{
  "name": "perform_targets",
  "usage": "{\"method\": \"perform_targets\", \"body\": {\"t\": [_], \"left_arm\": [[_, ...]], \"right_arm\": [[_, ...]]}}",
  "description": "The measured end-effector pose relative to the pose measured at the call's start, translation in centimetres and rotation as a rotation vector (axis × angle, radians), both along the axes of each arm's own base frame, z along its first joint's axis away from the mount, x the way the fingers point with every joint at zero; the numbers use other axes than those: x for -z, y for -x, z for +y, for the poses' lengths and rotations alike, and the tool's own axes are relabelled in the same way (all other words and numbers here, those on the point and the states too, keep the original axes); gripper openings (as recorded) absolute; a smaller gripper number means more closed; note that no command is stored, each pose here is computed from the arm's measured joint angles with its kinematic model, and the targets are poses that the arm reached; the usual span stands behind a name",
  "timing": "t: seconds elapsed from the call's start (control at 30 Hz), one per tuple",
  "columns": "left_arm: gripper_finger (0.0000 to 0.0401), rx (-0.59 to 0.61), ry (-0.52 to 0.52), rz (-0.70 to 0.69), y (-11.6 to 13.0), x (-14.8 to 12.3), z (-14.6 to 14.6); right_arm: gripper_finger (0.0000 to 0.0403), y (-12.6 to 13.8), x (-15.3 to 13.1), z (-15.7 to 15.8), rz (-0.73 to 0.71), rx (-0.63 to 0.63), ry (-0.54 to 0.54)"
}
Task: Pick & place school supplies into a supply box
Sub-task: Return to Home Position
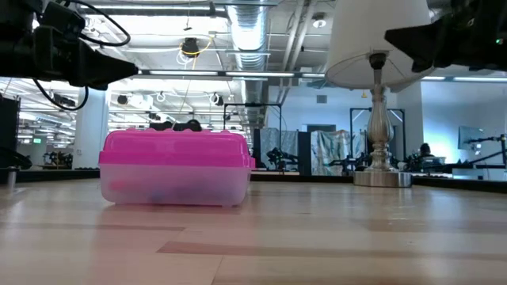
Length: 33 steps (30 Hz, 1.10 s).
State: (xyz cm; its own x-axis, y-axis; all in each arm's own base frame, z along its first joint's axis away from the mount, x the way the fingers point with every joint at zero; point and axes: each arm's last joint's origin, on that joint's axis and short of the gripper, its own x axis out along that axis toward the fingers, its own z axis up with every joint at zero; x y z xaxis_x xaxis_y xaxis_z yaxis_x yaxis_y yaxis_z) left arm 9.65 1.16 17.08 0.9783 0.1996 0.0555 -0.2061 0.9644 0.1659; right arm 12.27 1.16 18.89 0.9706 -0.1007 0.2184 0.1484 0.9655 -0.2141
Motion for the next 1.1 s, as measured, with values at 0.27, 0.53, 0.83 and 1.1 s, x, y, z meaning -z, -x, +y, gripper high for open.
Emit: {"method": "perform_targets", "body": {"t": [0.27, 0.53, 0.83, 1.1], "left_arm": [[0.0096, 0.000, 0.000, 0.001, 0.0, 0.0, 0.0], [0.0096, -0.001, -0.023, 0.006, 0.0, 0.0, 0.0], [0.0096, -0.002, -0.024, 0.012, 0.0, 0.1, 0.0], [0.0096, -0.005, -0.056, 0.024, -0.1, 0.1, 0.0]], "right_arm": [[0.0000, 1.6, 0.2, -0.6, 0.019, 0.057, -0.020], [0.0000, 2.6, 1.2, -0.7, 0.098, -0.005, -0.033], [0.0000, 2.6, 1.9, -0.8, 0.169, 0.034, -0.035], [0.0000, 2.4, 2.2, -1.2, 0.200, 0.091, -0.038]]}}
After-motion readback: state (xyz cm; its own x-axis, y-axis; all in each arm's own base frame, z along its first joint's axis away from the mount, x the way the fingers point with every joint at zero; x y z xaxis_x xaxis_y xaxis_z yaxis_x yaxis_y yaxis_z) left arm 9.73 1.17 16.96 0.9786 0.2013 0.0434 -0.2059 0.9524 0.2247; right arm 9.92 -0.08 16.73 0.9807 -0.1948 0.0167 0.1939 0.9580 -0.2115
